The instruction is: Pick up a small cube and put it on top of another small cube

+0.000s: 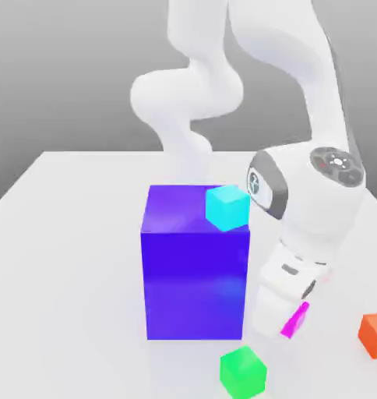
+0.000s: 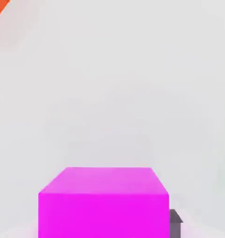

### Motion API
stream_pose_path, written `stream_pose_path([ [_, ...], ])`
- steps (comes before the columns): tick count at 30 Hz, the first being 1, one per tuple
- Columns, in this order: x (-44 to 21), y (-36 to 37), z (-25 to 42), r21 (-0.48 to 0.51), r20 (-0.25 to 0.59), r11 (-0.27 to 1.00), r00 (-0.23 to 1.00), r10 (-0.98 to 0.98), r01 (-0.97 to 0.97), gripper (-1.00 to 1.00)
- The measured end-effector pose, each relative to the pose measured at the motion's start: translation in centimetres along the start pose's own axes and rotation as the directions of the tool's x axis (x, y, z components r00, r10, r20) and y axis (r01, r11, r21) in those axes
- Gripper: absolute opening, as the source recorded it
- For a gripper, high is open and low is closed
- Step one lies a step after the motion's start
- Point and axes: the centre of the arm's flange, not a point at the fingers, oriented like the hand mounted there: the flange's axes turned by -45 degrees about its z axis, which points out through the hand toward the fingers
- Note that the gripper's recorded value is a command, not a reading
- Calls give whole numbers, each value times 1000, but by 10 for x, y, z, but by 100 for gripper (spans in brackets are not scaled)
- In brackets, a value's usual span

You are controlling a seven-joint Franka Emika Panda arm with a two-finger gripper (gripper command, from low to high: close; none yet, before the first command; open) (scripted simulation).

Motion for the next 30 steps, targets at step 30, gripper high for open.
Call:
stream_pose_path([
  [30,31,24,-65,-249,63,-230,-252,966,-941,-100],
])
